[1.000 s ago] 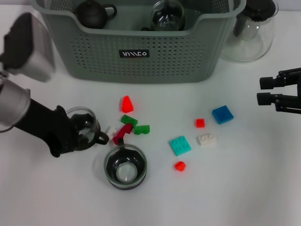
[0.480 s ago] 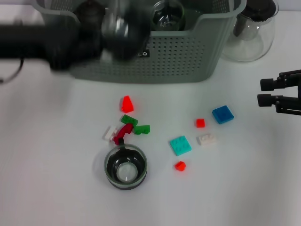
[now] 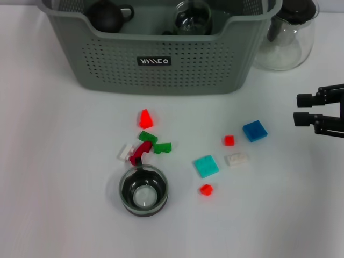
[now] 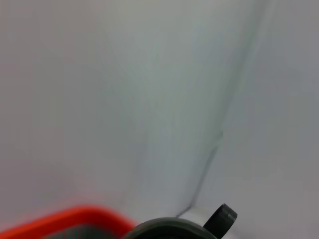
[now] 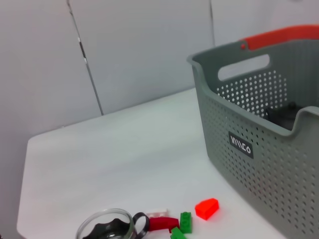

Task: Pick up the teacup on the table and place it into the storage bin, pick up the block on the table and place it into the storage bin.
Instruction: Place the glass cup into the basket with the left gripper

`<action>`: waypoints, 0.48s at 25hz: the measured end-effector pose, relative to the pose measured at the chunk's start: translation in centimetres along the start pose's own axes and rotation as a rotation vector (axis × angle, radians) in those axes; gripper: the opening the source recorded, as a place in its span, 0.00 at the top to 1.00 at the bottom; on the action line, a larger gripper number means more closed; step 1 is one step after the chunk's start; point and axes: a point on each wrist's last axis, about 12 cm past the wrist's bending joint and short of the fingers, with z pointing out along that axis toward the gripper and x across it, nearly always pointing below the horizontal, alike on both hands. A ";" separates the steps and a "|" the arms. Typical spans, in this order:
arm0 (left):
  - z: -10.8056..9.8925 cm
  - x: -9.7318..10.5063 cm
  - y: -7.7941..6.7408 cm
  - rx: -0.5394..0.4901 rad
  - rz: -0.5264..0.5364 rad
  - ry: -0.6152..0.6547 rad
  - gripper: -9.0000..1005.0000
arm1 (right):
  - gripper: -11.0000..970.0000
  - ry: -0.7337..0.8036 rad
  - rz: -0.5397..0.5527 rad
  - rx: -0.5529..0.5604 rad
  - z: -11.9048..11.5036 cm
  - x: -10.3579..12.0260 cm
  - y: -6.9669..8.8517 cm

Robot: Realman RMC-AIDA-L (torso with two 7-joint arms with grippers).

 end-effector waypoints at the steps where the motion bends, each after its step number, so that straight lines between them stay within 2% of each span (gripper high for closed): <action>1: 1.2 -0.2 0.2 -0.033 -0.006 0.040 0.95 | 0.57 -0.009 -0.004 -0.003 0.1 0.2 0.0; 4: 4.7 0.4 0.7 -0.126 -0.022 0.153 0.95 | 0.57 -0.024 -0.005 -0.011 0.3 0.6 0.1; 6: 7.1 1.7 0.9 -0.188 -0.025 0.225 0.95 | 0.57 -0.028 -0.004 -0.015 0.4 0.7 0.2; 8: 8.6 2.5 0.9 -0.234 -0.009 0.255 0.95 | 0.57 -0.029 -0.006 -0.017 0.4 0.7 0.2; 12: 10.6 3.9 0.2 -0.263 0.017 0.282 0.95 | 0.57 -0.031 -0.007 -0.019 0.5 0.8 0.2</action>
